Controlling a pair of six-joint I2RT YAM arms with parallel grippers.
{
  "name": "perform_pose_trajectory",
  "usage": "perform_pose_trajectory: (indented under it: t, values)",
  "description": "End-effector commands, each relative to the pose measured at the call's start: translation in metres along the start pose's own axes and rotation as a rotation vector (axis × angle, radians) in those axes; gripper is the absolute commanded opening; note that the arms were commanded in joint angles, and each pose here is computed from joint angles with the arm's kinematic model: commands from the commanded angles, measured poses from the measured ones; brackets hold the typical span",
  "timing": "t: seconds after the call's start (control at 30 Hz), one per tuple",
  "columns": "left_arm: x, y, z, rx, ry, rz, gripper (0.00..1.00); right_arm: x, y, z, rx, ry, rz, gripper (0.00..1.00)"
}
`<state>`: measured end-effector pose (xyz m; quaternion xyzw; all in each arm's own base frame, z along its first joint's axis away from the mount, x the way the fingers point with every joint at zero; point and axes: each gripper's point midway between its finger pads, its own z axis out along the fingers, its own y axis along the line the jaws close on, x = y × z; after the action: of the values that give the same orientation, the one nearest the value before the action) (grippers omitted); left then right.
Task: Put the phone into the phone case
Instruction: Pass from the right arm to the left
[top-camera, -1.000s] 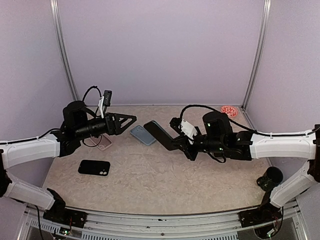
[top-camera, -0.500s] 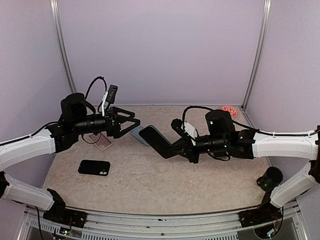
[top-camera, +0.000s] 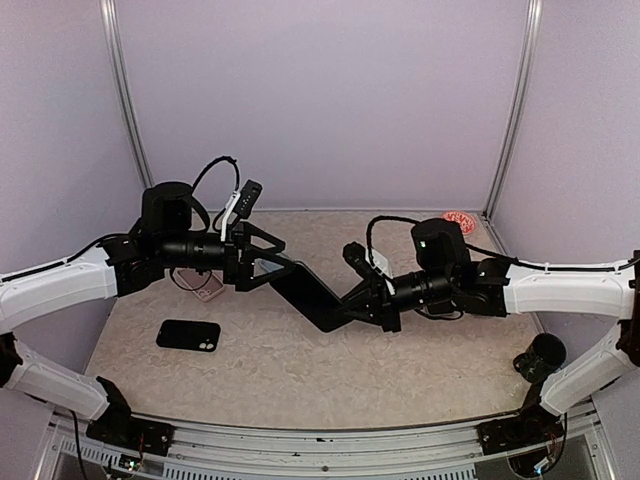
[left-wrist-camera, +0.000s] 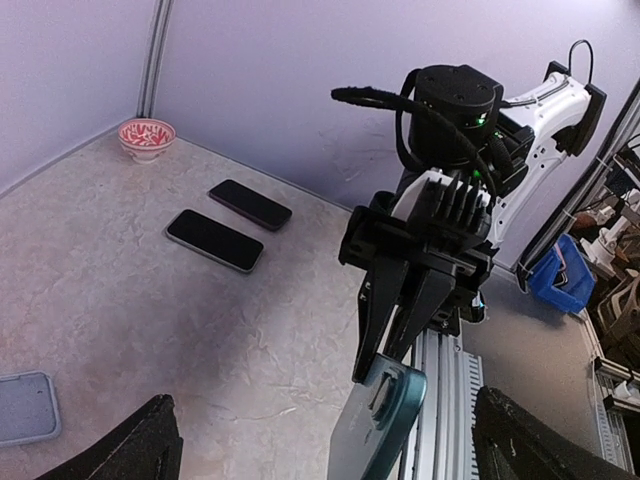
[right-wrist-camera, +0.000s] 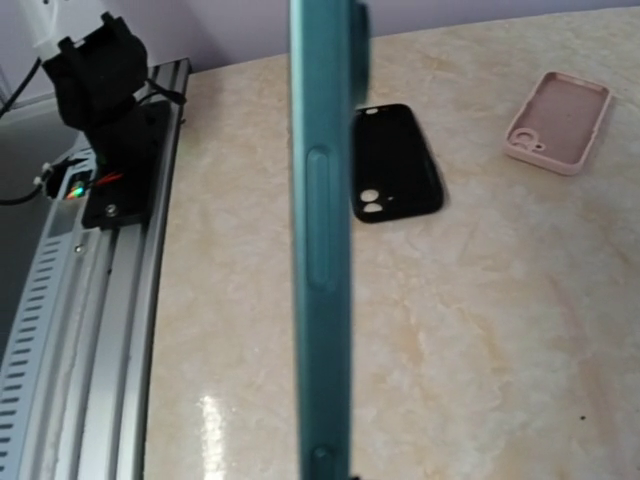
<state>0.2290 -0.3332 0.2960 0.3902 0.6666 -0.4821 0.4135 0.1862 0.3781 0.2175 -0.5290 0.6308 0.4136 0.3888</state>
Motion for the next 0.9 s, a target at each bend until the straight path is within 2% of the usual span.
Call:
perform_pose_trajectory:
  t: [0.0,0.13,0.43,0.7,0.77,0.87]
  values:
    - [0.0,-0.008,0.003,0.038,0.031,0.025,0.99,-0.017,0.003,-0.002,-0.045,-0.047,-0.018,0.0]
    - [0.011,-0.007,0.007,0.043,0.078,0.001,0.98,-0.017,0.003,-0.001,-0.063,-0.046,-0.019,0.0]
    - [0.028,-0.015,0.018,0.088,0.152,-0.007,0.83,-0.013,0.0,0.001,-0.111,-0.032,-0.003,0.0]
    - [0.03,-0.021,0.018,0.11,0.18,0.003,0.57,-0.011,-0.002,0.001,-0.142,-0.03,0.006,0.0]
    - [0.031,-0.022,0.019,0.116,0.186,0.001,0.47,-0.01,-0.002,0.001,-0.153,-0.03,0.008,0.0]
    - [0.035,-0.023,0.021,0.127,0.199,-0.005,0.42,-0.009,0.001,0.002,-0.181,-0.026,0.013,0.0]
